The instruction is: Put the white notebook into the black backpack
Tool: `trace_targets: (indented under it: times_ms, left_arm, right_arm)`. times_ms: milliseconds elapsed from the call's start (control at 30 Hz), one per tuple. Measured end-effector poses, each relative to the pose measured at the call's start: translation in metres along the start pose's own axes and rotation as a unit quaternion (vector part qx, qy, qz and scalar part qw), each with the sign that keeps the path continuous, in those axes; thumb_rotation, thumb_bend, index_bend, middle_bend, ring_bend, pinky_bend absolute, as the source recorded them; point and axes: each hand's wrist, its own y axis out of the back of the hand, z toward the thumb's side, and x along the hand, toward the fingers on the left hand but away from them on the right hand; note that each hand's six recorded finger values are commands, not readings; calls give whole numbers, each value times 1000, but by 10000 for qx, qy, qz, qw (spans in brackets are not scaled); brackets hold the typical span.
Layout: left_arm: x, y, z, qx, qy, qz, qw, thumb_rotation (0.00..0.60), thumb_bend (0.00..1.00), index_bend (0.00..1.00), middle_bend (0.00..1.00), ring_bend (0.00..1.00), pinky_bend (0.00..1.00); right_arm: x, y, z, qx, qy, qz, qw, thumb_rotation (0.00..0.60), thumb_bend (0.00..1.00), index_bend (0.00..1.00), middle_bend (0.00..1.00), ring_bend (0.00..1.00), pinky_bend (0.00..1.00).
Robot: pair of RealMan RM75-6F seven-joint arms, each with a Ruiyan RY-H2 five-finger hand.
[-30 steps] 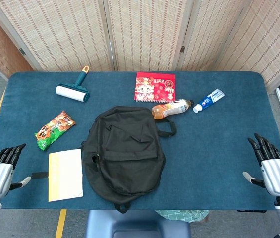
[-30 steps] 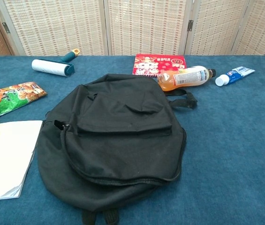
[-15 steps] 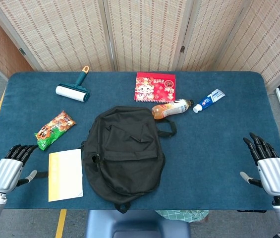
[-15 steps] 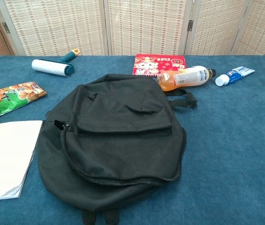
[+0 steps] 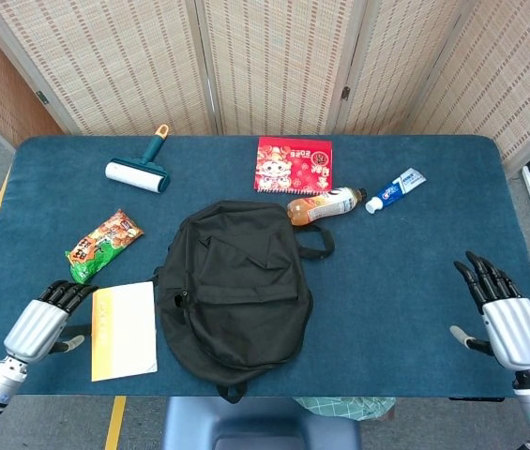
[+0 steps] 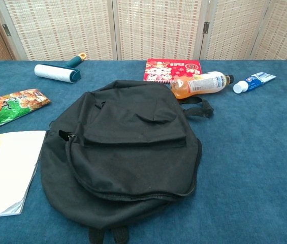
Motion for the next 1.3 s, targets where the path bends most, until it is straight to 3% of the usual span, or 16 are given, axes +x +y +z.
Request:
trace_targets:
  times_ms: [467,1000,1133,1300]
  left_arm:
    - [-4,-29,-7,531,-344,-257,9977,600,128,149,222,210,213]
    - [-20,-56,-14,609,-193,-471,9968,600,138,151,219,207,215]
    - [-20,-57,-14,680,-198,-374,9968,600,208,154,218,207,215]
    - [-23,-62,-15,647,-160,-382,9970,600,380,154,212,194,213]
  right_arm:
    - [-2,-3,4,-43,93,61,9999,600,0,0,0,59,143]
    - [-4,-4,9,-62,146,77,9998,600,0,0,0,58,143]
    - [-4,-4,10,-71,157,78,9998,600,0,0,0,58,143]
    - [-4,-4,9,-67,122,80,9999,600,0,0,0,59,143]
